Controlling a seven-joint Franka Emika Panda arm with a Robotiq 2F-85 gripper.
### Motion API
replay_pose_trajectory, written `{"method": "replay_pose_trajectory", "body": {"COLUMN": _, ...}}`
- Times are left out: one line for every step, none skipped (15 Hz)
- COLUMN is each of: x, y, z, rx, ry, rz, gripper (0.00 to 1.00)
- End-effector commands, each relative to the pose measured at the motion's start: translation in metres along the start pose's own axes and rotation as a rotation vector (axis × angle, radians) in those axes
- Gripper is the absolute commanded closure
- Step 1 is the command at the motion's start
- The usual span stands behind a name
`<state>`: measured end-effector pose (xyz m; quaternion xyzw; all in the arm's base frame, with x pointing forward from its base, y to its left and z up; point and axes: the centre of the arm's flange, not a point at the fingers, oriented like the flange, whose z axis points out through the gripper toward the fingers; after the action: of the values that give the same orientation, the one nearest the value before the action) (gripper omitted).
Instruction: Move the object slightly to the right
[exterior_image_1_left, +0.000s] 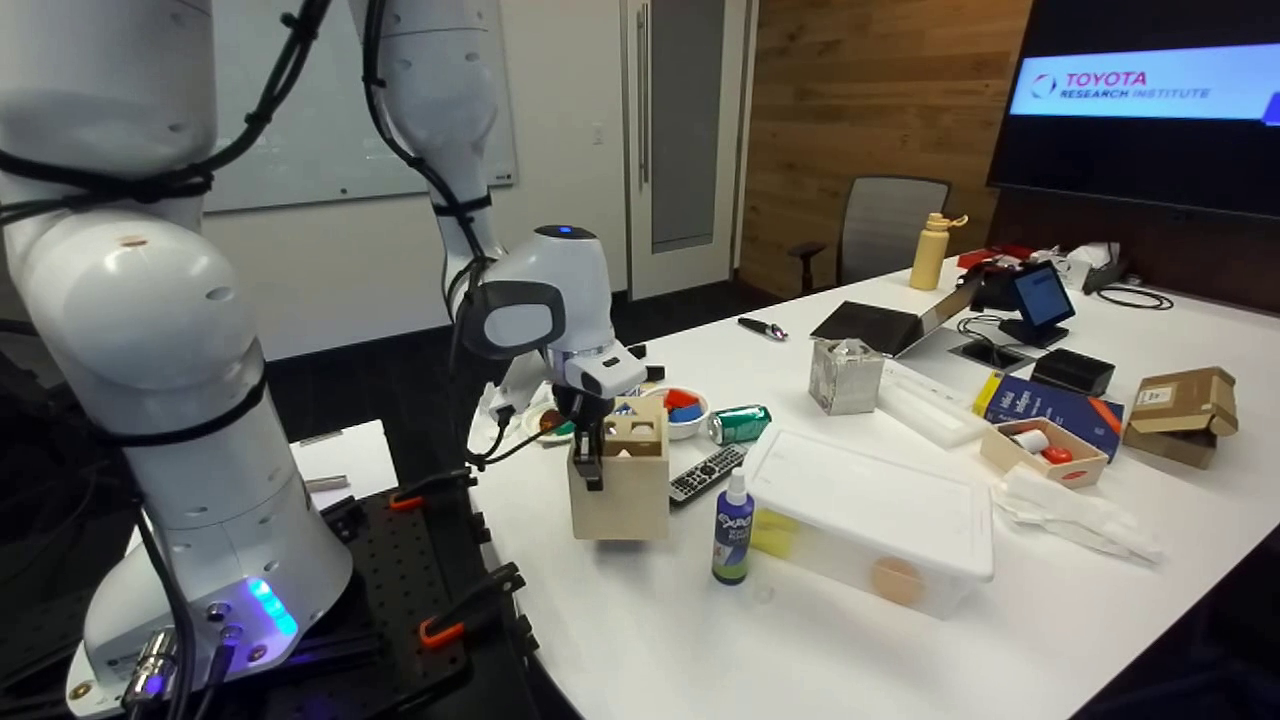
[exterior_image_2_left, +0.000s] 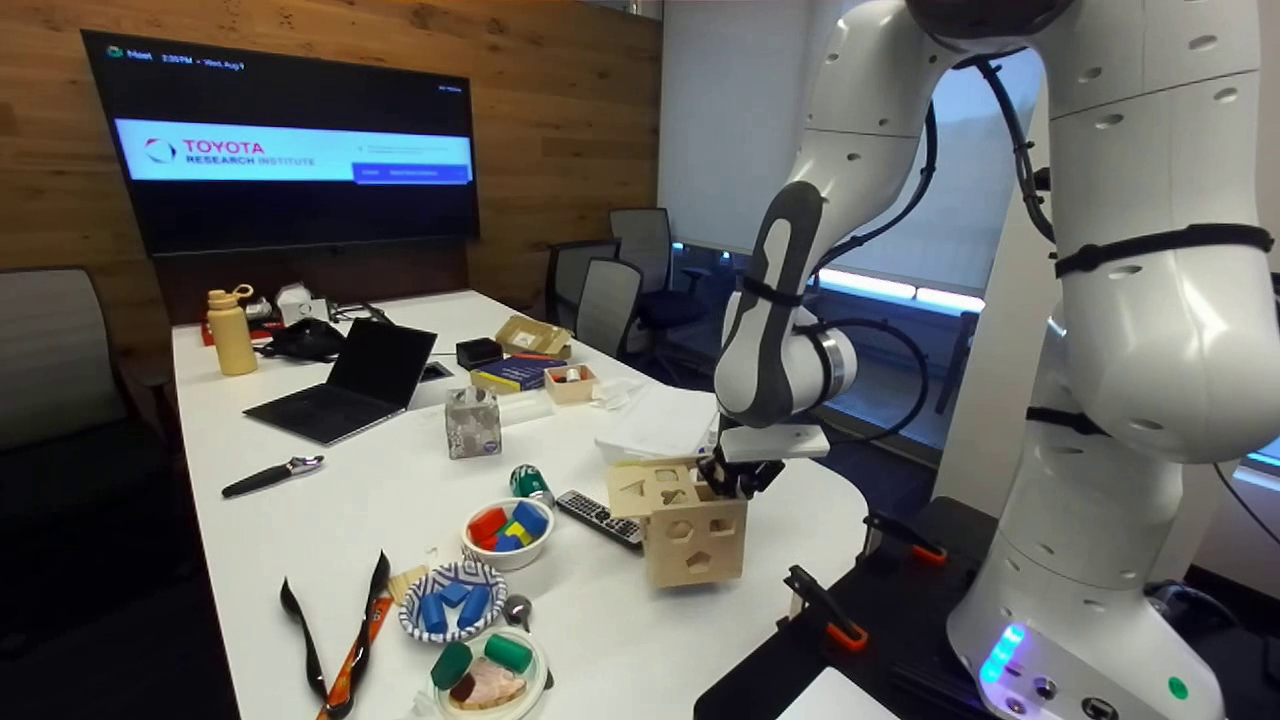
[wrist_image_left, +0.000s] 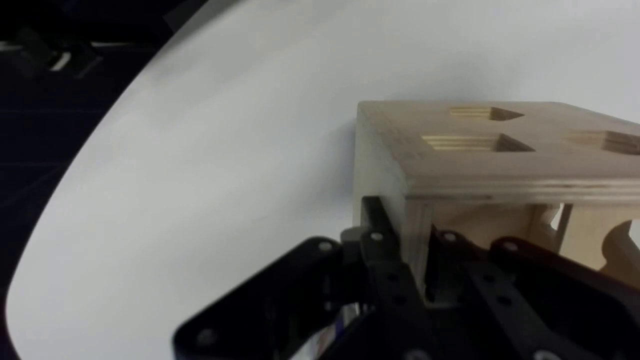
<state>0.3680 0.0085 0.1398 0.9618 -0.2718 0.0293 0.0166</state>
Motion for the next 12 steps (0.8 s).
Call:
{"method": "replay_pose_trajectory", "body": {"x": 0.011, "y": 0.038, "z": -0.009, "rx": -0.030, "ry": 0.039, "rz": 0.087, "gripper": 0.97}}
{"method": "replay_pose_trajectory", "body": {"x": 0.017, "y": 0.047, "z": -0.006, "rx": -0.039, "ry": 0.037, "rz": 0.108, "gripper": 0.97}}
{"method": "replay_pose_trajectory", "body": {"x": 0.024, "y": 0.056, "z": -0.002, "rx": -0.047, "ry": 0.032, "rz": 0.126, "gripper": 0.97}}
{"method": "replay_pose_trajectory", "body": {"x": 0.024, "y": 0.062, "z": -0.002, "rx": -0.055, "ry": 0.024, "rz": 0.144, "gripper": 0.97}}
{"method": "replay_pose_trajectory", "body": {"x": 0.027, "y": 0.067, "z": 0.001, "rx": -0.062, "ry": 0.024, "rz": 0.156, "gripper": 0.97}}
{"method": "replay_pose_trajectory", "body": {"x": 0.028, "y": 0.072, "z": 0.001, "rx": -0.068, "ry": 0.022, "rz": 0.169, "gripper": 0.97}}
{"method": "replay_pose_trajectory", "body": {"x": 0.031, "y": 0.076, "z": 0.004, "rx": -0.072, "ry": 0.023, "rz": 0.178, "gripper": 0.97}}
{"method": "replay_pose_trajectory", "body": {"x": 0.030, "y": 0.080, "z": 0.006, "rx": -0.079, "ry": 0.018, "rz": 0.188, "gripper": 0.97}}
{"method": "replay_pose_trajectory", "body": {"x": 0.032, "y": 0.083, "z": 0.010, "rx": -0.082, "ry": 0.018, "rz": 0.195, "gripper": 0.97}}
{"method": "replay_pose_trajectory", "body": {"x": 0.032, "y": 0.085, "z": 0.014, "rx": -0.084, "ry": 0.015, "rz": 0.203, "gripper": 0.97}}
{"method": "replay_pose_trajectory", "body": {"x": 0.034, "y": 0.089, "z": 0.019, "rx": -0.081, "ry": 0.012, "rz": 0.210, "gripper": 0.97}}
{"method": "replay_pose_trajectory", "body": {"x": 0.035, "y": 0.091, "z": 0.023, "rx": -0.078, "ry": 0.009, "rz": 0.214, "gripper": 0.97}}
